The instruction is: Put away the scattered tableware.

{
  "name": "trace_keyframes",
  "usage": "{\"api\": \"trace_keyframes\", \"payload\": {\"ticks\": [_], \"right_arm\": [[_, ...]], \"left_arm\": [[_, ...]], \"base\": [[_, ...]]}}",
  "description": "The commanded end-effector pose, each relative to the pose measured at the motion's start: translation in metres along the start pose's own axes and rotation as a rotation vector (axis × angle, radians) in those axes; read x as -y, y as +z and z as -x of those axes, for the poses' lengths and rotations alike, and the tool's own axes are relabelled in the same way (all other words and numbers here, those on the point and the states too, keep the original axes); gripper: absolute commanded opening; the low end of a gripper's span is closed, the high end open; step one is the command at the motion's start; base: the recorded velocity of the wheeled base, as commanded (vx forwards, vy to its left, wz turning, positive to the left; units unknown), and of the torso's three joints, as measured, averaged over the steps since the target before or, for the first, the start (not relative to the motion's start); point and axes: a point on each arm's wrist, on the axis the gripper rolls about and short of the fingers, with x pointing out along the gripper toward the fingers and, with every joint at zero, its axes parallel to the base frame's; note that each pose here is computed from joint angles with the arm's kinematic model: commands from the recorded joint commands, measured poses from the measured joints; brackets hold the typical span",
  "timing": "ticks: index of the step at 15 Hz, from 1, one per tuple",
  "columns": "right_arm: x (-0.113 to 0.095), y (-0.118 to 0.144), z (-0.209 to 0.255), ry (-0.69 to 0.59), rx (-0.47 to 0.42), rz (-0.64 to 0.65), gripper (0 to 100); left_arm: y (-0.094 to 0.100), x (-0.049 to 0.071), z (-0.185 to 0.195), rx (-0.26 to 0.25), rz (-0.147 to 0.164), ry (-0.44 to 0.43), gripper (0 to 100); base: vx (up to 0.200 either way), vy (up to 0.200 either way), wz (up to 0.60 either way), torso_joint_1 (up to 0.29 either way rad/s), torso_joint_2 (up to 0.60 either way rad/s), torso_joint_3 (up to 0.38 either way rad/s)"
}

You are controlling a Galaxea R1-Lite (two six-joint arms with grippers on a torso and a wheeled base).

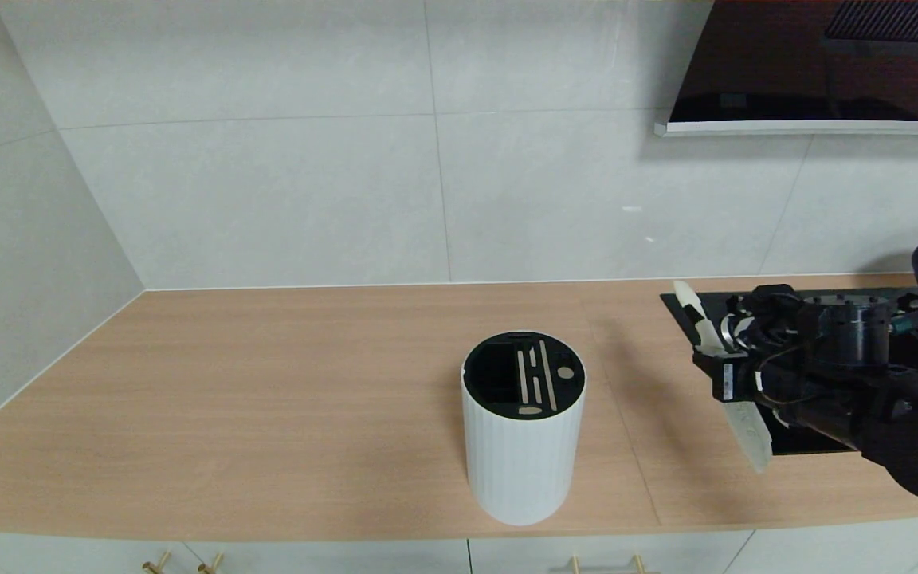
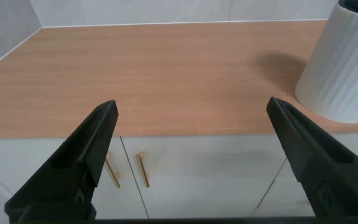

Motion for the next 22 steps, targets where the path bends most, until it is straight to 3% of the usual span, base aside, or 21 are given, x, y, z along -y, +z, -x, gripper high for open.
{"api": "trace_keyframes", "payload": {"ticks": [1,3,4,6,7,8,9,10,12,13,14,15,18,20,21,22], "right_arm": [[-0.01,0.03,0.028,0.044,0.125,0.001,0],[-0.016,0.052,0.032,0.058,0.163,0.0,0],[-0.022,0.061,0.035,0.08,0.171,0.004,0],[-0.038,0.078,0.042,0.132,0.202,0.012,0],[-0.051,0.086,0.047,0.171,0.23,0.015,0],[-0.054,0.088,0.05,0.183,0.239,0.016,0],[-0.068,0.092,0.062,0.238,0.261,0.021,0],[-0.075,0.091,0.07,0.266,0.267,0.021,0],[-0.089,0.088,0.084,0.318,0.267,0.001,0],[-0.103,0.088,0.093,0.355,0.271,-0.014,0],[-0.112,0.086,0.098,0.373,0.27,-0.018,0],[-0.12,0.087,0.104,0.391,0.276,-0.031,0],[-0.138,0.088,0.121,0.475,0.286,-0.07,0],[-0.152,0.088,0.126,0.522,0.28,-0.079,0],[-0.16,0.084,0.125,0.522,0.271,-0.076,0],[-0.166,0.081,0.125,0.517,0.263,-0.071,0]], "left_arm": [[0.0,0.0,0.0,0.0,-0.016,-0.001,100],[0.002,0.001,0.0,0.009,-0.091,-0.027,100],[0.017,0.001,0.004,0.049,-0.099,-0.064,100],[0.071,0.003,0.007,0.045,-0.093,-0.191,100],[0.107,0.004,-0.002,0.009,-0.067,-0.254,100],[0.119,0.004,-0.008,-0.005,-0.062,-0.275,100],[0.164,0.005,-0.042,-0.06,-0.043,-0.356,100],[0.185,0.006,-0.069,-0.101,-0.011,-0.393,100],[0.212,0.014,-0.109,-0.171,0.101,-0.504,100],[0.221,0.039,-0.129,-0.271,0.277,-0.684,100],[0.221,0.054,-0.136,-0.316,0.374,-0.768,100],[0.217,0.071,-0.15,-0.349,0.442,-0.825,100],[0.198,0.1,-0.189,-0.328,0.477,-0.863,100],[0.19,0.119,-0.202,-0.352,0.567,-0.891,100],[0.188,0.128,-0.212,-0.354,0.637,-0.901,100],[0.184,0.137,-0.222,-0.337,0.661,-0.908,100]], "base": [[0.0,0.0,0.0,0.0,0.0,0.0],[0.0,0.0,0.0,0.0,0.0,0.0],[0.0,0.0,0.0,0.0,0.0,0.0],[0.0,0.0,0.0,0.0,0.0,0.0],[0.0,0.0,0.0,0.0,0.0,0.0],[0.0,0.0,0.0,0.0,0.0,0.0],[0.0,0.0,0.0,0.0,0.0,0.0],[0.0,0.0,0.0,0.0,0.0,0.0],[0.0,0.0,0.0,0.0,0.0,0.0],[0.0,0.0,0.0,0.0,0.0,0.0],[0.0,0.0,0.0,0.0,0.0,0.0],[0.0,0.0,0.0,0.0,0.0,0.0],[0.0,0.0,0.0,0.0,0.0,0.0],[0.0,0.0,0.0,0.0,0.0,0.0],[0.0,0.0,0.0,0.0,0.0,0.0],[0.0,0.0,0.0,0.0,0.0,0.0]]}}
